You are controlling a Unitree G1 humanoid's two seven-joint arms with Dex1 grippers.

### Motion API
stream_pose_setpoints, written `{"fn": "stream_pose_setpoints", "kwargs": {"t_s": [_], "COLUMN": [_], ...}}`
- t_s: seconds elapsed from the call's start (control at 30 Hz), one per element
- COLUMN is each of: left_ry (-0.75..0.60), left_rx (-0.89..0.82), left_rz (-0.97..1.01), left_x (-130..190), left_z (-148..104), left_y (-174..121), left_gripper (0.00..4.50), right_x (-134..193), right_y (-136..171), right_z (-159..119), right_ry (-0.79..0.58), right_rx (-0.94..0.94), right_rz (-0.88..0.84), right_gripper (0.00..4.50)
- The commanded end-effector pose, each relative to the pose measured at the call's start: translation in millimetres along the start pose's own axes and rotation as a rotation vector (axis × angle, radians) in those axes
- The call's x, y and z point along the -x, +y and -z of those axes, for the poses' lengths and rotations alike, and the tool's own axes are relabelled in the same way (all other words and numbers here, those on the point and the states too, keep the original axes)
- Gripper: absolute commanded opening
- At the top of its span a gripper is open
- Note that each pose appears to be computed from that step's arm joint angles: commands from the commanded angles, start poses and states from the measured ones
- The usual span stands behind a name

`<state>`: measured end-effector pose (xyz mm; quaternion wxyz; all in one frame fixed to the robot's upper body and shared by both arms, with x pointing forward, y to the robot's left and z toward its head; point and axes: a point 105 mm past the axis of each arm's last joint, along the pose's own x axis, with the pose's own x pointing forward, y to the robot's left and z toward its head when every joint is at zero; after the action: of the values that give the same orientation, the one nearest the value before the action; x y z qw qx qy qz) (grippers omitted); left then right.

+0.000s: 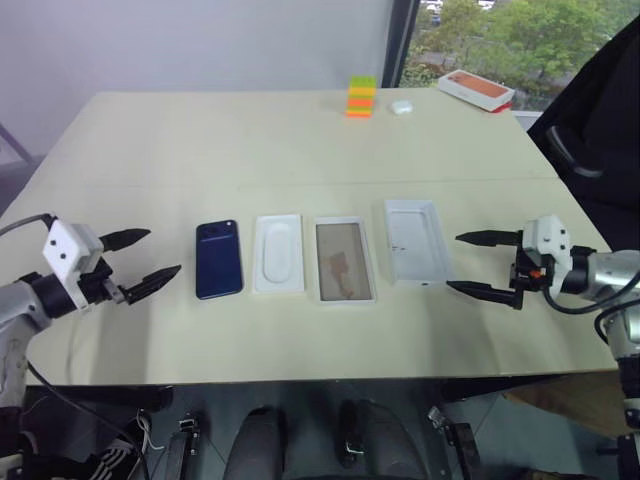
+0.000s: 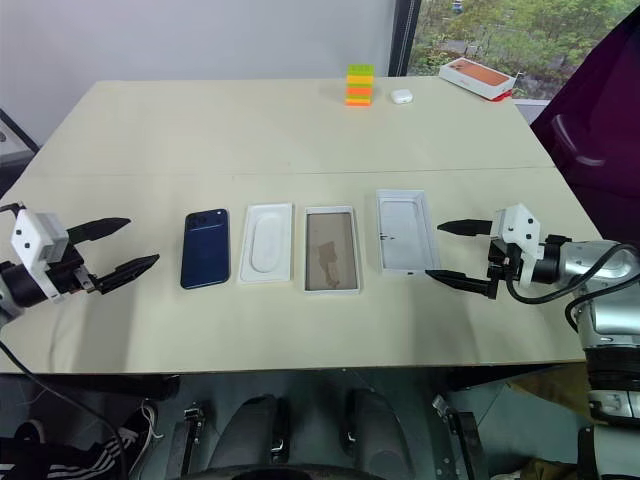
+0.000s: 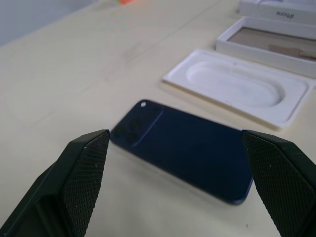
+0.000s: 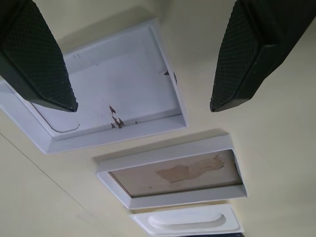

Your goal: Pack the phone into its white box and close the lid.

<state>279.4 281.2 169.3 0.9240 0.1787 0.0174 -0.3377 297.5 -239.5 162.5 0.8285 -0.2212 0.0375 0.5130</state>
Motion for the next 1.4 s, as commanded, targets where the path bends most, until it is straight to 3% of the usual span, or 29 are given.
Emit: {"fn": "stream_pose_setpoints", "kwargs": {"t_s": [0.03, 0.23, 0.43, 0.5, 0.57, 0.63, 0.97, 1.1, 1.23, 1.4], "left_ry": [-0.015, 0.046, 0.131, 0.077, 0.089, 0.103, 0.106, 0.141, 0.287, 0.286], "left_rx": [0.004, 0.166, 0.354, 0.381, 0.458, 0.432, 0.810, 0.880, 0.860, 0.949], "left_rz": [-0.011, 0.104, 0.080, 0.044, 0.002, -0.042, -0.122, -0.152, -0.151, -0.104], "left_x": [-1, -35, -51, -64, -76, -81, -117, -125, -125, -133], "left_z": [-8, -29, -10, -13, -11, -8, -6, -4, 9, 6], "left_y": [3, -14, -33, -37, -40, -38, -58, -59, -67, -74], "left_gripper": [4.48, 4.48, 4.48, 4.48, 4.48, 4.48, 4.48, 4.48, 4.48, 4.48], "right_x": [-1, -19, -29, -30, -31, -32, -35, -38, -42, -43], "right_y": [-2, 0, -5, -5, -3, -2, 1, 7, 7, 7], "right_z": [-17, -37, -59, -59, -54, -53, -50, -52, -52, -51], "right_ry": [-0.054, -0.098, -0.175, -0.178, -0.163, -0.161, -0.156, -0.161, -0.164, -0.165], "right_rx": [0.032, 0.070, 0.092, 0.087, 0.090, 0.085, 0.084, 0.094, 0.097, 0.101], "right_rz": [0.004, -0.016, 0.004, 0.002, -0.007, -0.012, -0.044, -0.068, -0.072, -0.070], "right_gripper": [4.50, 4.50, 4.50, 4.50, 4.50, 4.50, 4.50, 4.50, 4.50, 4.50]}}
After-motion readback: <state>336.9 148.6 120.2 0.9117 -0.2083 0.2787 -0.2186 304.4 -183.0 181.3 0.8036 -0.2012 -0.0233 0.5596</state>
